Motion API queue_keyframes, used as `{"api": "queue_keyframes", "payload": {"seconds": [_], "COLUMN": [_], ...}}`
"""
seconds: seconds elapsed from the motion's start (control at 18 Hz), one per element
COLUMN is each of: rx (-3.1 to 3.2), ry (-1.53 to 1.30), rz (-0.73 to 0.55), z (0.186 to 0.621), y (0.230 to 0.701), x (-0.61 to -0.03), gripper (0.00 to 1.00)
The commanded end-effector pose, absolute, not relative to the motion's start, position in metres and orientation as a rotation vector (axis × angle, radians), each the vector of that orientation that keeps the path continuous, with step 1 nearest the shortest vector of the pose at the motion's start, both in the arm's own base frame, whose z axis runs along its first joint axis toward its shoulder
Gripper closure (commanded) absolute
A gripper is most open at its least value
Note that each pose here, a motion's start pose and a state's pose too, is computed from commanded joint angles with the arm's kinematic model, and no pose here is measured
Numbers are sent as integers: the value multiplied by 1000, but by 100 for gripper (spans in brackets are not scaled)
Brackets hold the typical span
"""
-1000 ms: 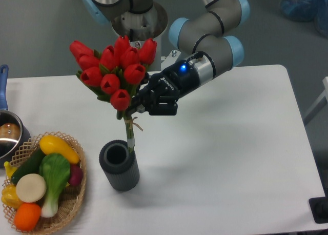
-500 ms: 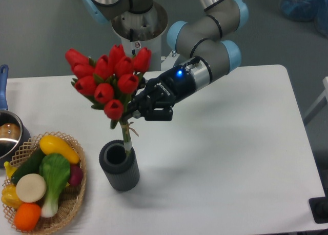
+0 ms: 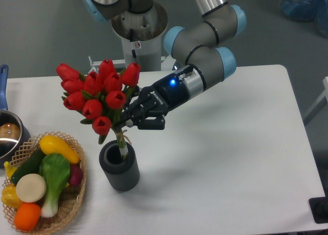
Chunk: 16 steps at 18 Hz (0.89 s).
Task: Insert the flowers into the vase
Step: 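Lower the bouquet stems down into the grey vase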
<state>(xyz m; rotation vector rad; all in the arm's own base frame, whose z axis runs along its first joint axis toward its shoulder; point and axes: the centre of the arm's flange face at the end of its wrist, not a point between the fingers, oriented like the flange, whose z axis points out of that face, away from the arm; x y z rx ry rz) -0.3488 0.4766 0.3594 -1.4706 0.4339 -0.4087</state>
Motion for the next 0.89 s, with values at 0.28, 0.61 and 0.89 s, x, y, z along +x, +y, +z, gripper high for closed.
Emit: {"api": "queue_keyframes", "payload": {"seconds": [0.28, 0.61, 0.89], "rx": [-1469, -1471, -1476], "ry": [441, 444, 432], "rz": [-421, -441, -452], "z": [360, 353, 337], "y": [479, 484, 488], "x": [-340, -333, -338], "gripper": [83, 83, 83]}}
